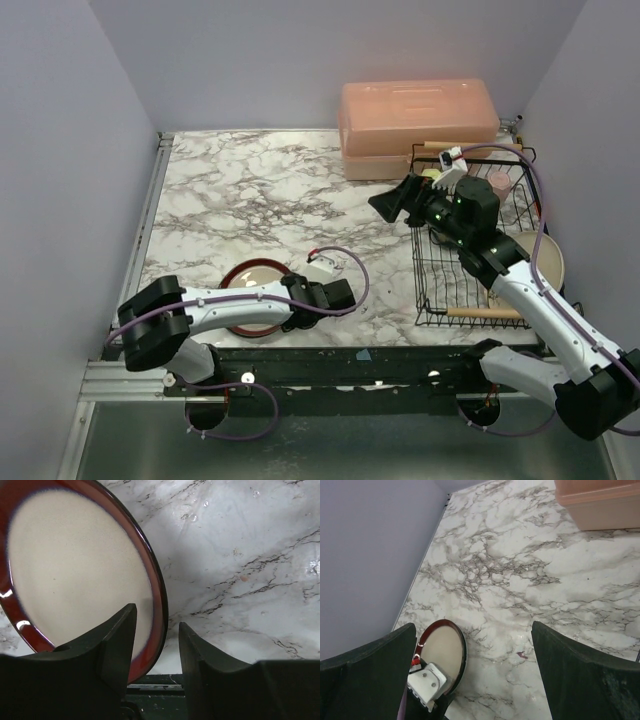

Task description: Load the mixed dishes into the dish rack

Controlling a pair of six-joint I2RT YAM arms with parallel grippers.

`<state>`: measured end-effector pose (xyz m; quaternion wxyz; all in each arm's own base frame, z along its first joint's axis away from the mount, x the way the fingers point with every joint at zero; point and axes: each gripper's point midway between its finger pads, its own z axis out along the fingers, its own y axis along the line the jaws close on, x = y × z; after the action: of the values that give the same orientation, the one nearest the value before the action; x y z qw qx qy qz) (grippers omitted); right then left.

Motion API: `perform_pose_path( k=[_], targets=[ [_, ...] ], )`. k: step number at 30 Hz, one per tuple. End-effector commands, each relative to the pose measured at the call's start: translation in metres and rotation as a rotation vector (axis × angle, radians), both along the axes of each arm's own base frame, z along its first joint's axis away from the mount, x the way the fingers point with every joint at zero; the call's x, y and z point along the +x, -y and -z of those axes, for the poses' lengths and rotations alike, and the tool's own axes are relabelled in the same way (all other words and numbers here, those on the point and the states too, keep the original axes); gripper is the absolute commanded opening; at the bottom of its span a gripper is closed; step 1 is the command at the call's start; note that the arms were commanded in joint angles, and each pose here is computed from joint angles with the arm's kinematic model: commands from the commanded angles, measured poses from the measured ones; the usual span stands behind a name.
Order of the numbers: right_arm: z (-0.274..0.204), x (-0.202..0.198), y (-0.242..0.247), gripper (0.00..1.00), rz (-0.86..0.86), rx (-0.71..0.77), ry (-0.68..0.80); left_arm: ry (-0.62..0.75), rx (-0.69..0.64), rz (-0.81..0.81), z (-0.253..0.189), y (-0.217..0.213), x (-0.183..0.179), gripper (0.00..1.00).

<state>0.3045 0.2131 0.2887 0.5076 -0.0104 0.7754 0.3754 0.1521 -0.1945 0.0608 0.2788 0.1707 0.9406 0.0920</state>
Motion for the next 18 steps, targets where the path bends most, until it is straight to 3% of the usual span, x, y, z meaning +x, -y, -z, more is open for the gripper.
perform_pose_path(
  k=[1, 7, 18],
  targets=[
    [-0.011, 0.007, 0.009, 0.99, 0.053, -0.027, 0.037, 0.057, 0.062, -0.011, -0.001, 0.001, 0.007, 0.43],
    [0.0, 0.009, 0.006, 1.0, 0.04, -0.04, 0.011, 0.066, 0.122, 0.0, 0.003, 0.002, 0.008, 0.33],
    [0.005, 0.02, 0.0, 1.0, 0.038, -0.065, -0.015, 0.076, 0.101, 0.002, -0.005, 0.002, 0.005, 0.01]
  ],
)
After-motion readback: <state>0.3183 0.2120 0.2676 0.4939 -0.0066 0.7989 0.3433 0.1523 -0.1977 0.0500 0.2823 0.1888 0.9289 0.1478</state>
